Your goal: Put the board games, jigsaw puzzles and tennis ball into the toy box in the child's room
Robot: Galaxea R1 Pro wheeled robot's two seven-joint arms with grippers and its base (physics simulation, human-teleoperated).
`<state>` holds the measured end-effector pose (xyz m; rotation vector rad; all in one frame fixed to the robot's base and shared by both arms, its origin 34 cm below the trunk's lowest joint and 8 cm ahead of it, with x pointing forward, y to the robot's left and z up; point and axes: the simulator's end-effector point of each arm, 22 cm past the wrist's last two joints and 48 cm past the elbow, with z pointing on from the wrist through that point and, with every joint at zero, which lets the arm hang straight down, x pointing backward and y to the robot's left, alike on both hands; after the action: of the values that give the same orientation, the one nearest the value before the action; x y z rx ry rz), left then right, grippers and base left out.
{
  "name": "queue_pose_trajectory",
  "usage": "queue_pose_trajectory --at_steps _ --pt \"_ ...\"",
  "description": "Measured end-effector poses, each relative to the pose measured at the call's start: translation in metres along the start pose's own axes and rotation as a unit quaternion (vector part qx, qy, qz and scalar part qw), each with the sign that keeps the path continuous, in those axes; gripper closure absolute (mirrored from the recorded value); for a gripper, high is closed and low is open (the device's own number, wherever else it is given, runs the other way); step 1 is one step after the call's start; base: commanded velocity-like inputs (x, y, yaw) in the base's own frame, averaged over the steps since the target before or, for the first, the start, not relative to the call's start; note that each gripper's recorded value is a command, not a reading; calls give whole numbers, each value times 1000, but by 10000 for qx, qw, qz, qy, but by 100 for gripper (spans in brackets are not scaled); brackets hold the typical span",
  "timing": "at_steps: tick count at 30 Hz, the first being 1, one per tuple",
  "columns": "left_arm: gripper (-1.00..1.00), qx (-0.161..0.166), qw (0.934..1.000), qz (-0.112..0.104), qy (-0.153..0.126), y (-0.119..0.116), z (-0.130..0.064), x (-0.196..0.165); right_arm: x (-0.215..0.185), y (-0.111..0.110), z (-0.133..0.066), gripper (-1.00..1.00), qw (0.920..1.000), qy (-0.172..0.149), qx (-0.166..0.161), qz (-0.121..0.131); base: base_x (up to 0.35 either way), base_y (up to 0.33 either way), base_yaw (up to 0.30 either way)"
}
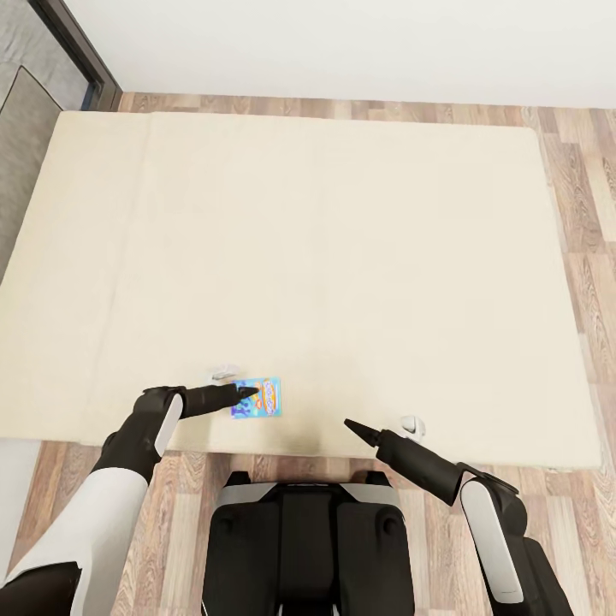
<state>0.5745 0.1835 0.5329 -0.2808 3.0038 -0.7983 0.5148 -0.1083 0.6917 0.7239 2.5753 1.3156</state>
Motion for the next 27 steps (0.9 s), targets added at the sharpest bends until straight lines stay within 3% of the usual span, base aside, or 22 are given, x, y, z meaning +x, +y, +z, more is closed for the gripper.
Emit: queue_pose_trajectory --at_steps 18,27 --pt "-100 -154 9999 -6 8 6 1 1 0 0 0 -100 10000 -5 -4 5 0 -93 0" --pt "-100 -138 9999 -5 9 4 1 1 -1 0 0 -100 10000 -11 -2 7 0 -248 0"
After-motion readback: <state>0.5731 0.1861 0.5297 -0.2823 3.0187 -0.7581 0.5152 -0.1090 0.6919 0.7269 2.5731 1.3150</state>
